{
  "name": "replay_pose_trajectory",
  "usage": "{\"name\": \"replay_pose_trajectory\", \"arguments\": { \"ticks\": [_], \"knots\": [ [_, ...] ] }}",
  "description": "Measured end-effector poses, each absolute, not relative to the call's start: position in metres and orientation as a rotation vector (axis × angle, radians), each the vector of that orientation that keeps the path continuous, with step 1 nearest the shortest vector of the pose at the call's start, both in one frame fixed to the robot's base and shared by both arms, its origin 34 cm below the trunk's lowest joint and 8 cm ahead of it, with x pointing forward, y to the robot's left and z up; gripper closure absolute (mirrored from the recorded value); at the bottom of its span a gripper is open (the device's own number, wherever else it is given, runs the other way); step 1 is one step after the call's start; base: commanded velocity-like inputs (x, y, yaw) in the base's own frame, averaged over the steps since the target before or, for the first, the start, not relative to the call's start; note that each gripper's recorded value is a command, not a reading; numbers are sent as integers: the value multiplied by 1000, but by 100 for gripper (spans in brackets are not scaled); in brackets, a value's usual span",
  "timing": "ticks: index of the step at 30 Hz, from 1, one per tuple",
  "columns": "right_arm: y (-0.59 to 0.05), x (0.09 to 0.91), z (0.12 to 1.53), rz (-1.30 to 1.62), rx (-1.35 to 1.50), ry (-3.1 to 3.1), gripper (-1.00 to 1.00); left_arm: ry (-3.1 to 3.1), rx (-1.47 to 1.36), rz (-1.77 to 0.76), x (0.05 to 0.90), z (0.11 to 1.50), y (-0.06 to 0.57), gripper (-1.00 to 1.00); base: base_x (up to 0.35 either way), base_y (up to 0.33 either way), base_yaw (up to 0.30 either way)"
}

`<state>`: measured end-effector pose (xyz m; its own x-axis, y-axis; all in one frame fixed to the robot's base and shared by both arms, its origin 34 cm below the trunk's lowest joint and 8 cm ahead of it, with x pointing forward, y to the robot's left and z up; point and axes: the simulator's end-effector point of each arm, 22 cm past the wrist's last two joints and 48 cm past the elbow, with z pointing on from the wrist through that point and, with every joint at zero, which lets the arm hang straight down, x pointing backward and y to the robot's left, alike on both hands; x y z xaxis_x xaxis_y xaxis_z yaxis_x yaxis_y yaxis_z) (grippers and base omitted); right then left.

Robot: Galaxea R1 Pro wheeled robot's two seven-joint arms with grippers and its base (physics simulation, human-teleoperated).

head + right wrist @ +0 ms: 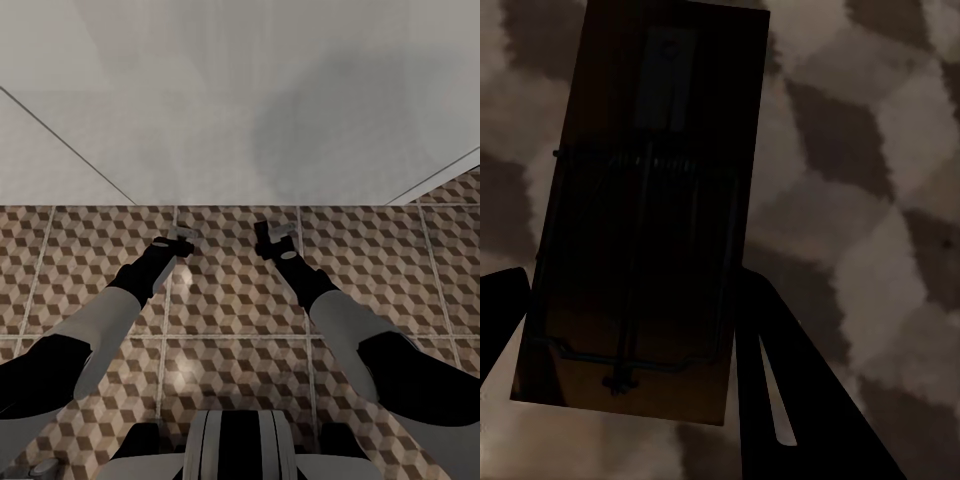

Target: Take the four mousetraps from the cabinet in the bathroom and place them on the bathroom floor. Make sure all four end up on the same floor surface, and ensure that at least two of them are either under or directly next to the same bathroom sink.

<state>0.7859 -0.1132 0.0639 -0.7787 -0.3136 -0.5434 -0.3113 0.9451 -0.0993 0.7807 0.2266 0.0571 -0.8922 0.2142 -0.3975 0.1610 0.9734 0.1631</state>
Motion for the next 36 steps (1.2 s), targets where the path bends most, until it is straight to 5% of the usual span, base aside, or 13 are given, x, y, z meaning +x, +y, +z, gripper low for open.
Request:
{"name": "replay_pose_trajectory", "arguments": {
  "ticks": [1, 36],
  "knots": [
    [-112, 786, 64, -3, -442, 2517, -100, 2698, 269, 175, 781, 57, 227, -100, 0, 0, 0],
    [-109, 786, 65, 3, -442, 2517, -100, 2612, 254, 176, 801, 68, 235, -100, -3, 1, 0]
  ]
}}
